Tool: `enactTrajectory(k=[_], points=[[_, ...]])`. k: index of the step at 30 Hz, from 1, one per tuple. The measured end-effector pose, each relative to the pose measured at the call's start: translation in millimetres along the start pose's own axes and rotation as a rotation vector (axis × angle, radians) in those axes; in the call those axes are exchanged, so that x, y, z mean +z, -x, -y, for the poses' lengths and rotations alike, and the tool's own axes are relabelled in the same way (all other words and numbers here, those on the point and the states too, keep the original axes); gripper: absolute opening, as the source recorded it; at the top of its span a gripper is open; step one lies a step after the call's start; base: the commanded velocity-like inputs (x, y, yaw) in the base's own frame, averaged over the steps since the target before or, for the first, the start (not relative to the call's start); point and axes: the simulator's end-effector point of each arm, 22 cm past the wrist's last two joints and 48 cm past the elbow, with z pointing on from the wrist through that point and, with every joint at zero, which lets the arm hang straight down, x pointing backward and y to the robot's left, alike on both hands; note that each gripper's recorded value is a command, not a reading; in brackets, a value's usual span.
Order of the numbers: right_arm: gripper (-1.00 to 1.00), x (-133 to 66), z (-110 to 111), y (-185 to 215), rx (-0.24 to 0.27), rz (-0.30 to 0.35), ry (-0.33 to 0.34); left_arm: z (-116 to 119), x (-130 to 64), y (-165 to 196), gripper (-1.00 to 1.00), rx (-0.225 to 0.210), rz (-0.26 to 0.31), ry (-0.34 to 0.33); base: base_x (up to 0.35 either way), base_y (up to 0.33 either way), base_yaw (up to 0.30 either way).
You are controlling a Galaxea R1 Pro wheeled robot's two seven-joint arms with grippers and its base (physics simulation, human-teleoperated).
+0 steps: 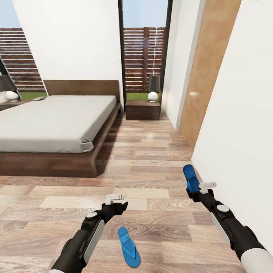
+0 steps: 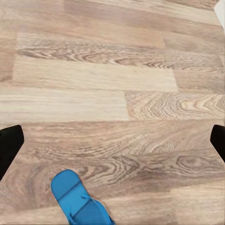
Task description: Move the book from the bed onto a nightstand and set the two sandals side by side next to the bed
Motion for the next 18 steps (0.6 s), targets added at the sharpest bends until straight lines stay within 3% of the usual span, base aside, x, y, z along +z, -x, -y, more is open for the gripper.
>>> enactTrajectory(k=[7, 9, 10, 14, 18], points=[[-1.00, -0.1, 1, 0, 0.002, 0.000, -0.002, -7, 4.6, -5, 1.00, 0.001, 0.034, 0.017, 0.028, -0.041, 0.274], [-1.00, -0.3, 1, 1, 0.002, 0.001, -0.002, -14, 8.5, -26, 1.00, -0.006, -0.009, 0.032, 0.106, -0.083, 0.070], [-1.00, -0.4, 1, 3, 0.002, -0.003, -0.001, -25, 13.6, -69, 1.00, -0.018, -0.097, 0.055, 0.009, -0.005, 0.002], [-1.00, -1.1, 0, 8, 0.002, 0.001, 0.000, -25, 14.0, -77, 1.00, -0.023, -0.113, 0.055, 0.135, -0.050, 0.001], [-1.00, -1.0, 0, 7, 0.001, 0.000, 0.000, -25, 14.4, -81, 1.00, -0.022, -0.122, 0.056, 0.244, -0.229, 0.101]])
